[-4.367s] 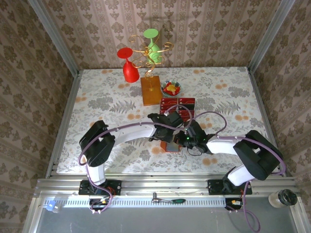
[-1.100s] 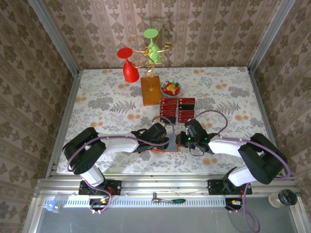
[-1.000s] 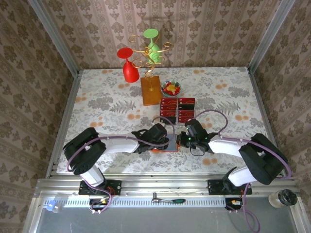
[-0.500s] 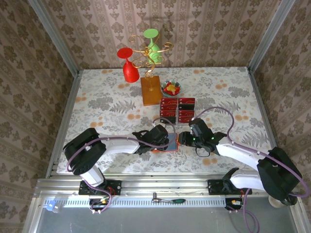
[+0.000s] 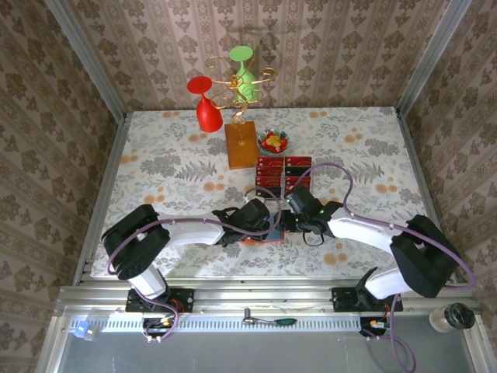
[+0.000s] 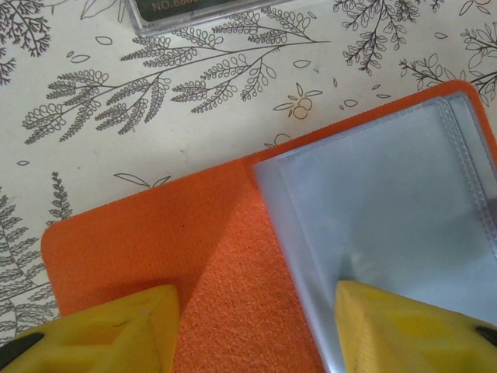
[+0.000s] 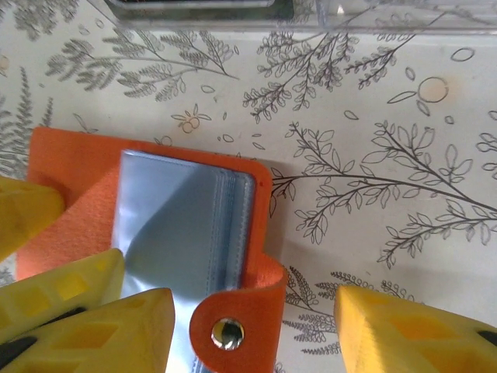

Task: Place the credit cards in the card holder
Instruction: Press the card holder at the center of the table.

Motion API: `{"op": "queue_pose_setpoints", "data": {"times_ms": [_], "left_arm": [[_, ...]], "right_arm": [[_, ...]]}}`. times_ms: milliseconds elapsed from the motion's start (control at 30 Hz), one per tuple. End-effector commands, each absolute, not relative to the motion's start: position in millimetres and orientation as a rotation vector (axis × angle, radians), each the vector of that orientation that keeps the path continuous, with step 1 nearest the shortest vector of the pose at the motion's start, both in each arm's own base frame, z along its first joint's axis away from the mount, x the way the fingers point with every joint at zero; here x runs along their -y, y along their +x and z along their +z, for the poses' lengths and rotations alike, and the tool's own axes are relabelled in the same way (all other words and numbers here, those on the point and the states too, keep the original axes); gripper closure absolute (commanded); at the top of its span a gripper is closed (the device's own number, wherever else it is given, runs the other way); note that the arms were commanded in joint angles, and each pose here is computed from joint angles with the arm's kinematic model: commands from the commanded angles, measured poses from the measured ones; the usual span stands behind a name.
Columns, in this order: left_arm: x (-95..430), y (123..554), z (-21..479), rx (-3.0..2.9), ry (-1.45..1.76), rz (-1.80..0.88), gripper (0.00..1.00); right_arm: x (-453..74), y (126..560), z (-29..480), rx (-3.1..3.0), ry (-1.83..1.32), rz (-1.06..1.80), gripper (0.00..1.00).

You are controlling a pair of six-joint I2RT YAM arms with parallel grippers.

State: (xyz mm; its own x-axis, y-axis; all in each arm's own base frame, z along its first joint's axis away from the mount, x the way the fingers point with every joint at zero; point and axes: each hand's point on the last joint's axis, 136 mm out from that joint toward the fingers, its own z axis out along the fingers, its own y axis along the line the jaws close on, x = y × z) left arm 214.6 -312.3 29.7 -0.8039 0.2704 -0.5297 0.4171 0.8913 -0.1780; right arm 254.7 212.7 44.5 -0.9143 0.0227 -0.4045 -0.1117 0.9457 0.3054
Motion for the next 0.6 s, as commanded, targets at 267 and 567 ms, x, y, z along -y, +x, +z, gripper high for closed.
{"op": "queue_pose_setpoints", "data": {"times_ms": [267,567], "left_arm": [[310.1,214.1,21.4,-2.57,0.536,-0.323,0.44],[308.2,213.5,20.0,-2.571,0.539,-0.312,0.44]], "right_arm": [[-190.5,257.4,40.3,-2.685,-0.06,0.277,0.76],[-179.7,253.3,30.2,-2.704,0.012,0.319,1.0]]}}
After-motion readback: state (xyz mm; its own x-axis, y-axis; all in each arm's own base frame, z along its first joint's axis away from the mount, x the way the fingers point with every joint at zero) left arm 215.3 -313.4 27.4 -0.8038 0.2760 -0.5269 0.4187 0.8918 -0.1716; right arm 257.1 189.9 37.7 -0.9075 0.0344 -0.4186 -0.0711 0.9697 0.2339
